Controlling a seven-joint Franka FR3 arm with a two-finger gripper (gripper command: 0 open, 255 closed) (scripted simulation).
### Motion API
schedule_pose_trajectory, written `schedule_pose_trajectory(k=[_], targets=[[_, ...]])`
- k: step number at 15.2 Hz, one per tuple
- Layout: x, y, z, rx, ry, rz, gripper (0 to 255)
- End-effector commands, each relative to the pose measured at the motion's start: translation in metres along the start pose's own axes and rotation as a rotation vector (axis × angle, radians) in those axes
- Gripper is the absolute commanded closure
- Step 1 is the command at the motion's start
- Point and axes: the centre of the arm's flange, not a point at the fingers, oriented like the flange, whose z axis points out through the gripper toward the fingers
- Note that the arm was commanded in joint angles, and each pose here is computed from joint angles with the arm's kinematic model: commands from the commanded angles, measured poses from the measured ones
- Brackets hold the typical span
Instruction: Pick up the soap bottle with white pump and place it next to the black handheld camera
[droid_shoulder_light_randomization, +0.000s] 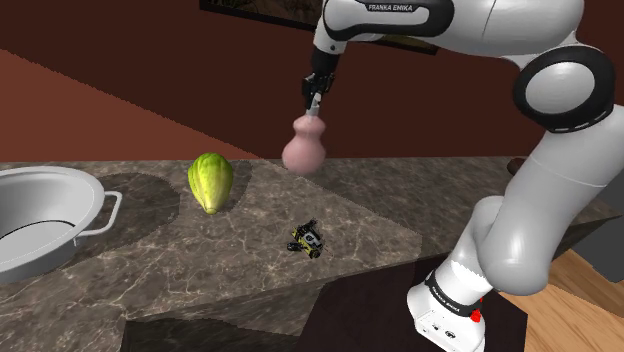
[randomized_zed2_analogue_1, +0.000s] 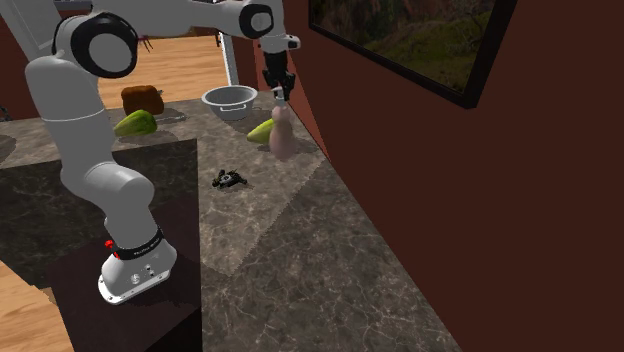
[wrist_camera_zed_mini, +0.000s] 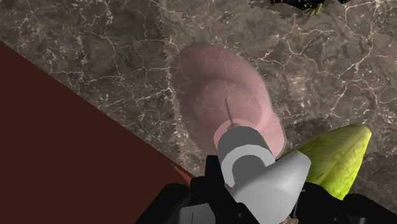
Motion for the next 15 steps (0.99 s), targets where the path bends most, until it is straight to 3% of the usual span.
schedule_pose_trajectory(k=[1, 5, 15], targets=[[0.007, -0.026, 0.0, 0.0, 0.001, 0.001, 255], [0.023, -0.085, 0.0, 0.0, 0.001, 0.001, 255], [0.019, -0.086, 0.052, 0.0, 0.001, 0.001, 255]])
